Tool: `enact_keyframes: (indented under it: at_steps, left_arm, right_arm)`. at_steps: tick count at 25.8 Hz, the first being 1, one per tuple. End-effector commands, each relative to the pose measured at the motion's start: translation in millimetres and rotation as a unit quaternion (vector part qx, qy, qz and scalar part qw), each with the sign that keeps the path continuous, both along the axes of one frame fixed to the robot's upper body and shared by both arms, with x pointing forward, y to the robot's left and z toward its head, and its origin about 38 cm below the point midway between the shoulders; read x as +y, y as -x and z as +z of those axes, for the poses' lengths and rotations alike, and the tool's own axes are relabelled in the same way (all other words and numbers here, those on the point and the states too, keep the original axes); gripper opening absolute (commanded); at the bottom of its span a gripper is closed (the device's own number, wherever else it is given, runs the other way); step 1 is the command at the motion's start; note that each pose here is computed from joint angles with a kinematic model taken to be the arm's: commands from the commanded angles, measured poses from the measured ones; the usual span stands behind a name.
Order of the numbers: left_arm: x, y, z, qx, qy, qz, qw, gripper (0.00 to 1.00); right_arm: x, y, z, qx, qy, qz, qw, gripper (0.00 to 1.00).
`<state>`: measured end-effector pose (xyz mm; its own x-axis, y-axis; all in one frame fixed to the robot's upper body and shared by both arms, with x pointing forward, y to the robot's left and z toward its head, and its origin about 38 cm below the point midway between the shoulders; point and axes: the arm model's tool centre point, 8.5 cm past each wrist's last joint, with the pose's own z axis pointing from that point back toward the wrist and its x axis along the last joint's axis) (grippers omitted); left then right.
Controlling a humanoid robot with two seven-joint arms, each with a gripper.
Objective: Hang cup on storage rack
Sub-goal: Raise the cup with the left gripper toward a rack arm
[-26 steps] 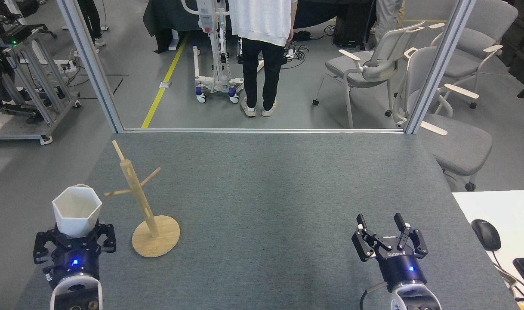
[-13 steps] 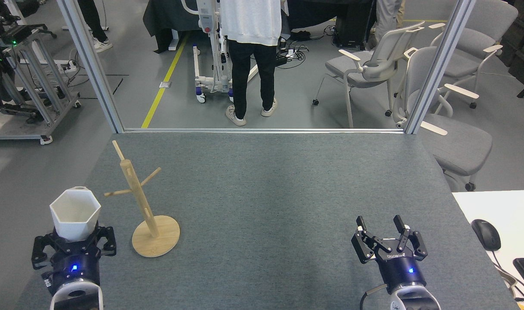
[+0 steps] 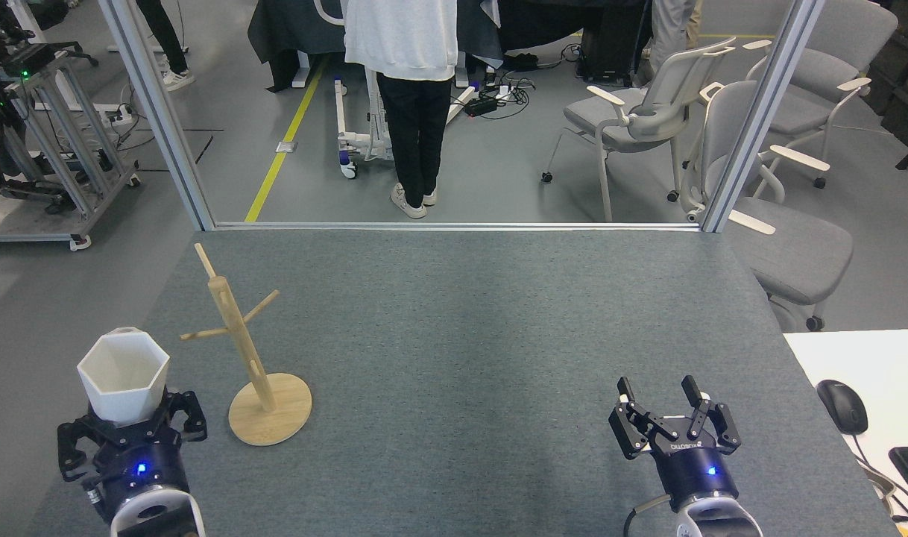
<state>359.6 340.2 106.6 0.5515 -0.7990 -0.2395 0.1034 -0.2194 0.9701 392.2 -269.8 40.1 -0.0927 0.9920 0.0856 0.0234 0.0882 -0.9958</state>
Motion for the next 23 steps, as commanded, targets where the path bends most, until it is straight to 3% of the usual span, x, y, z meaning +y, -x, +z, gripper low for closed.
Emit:
enact_keyframes:
  at_steps: [1, 9, 13, 23]
  left_arm:
    - [-23, 5, 1.5, -0.013, 0.029, 0.014, 0.999, 0.00]
    - [-55, -9, 2.4, -0.013, 0.063, -0.003, 0.998, 0.00]
    - [-51, -21, -4.8, 0.021, 0.074, 0.011, 0.997, 0.00]
    - [-48, -22, -5.7, 0.023, 0.069, 0.013, 0.997, 0.00]
  right_arm:
    - [1, 1, -0.8, 0.001, 0.002, 0.001, 1.000, 0.99]
    - [4, 2, -2.8, 0.005, -0.002, 0.001, 1.000, 0.99]
    - [3, 2, -3.1, 0.005, -0.001, 0.000, 1.000, 0.99]
    - [0, 2, -4.3, 0.008, 0.002, 0.002, 1.000, 0.99]
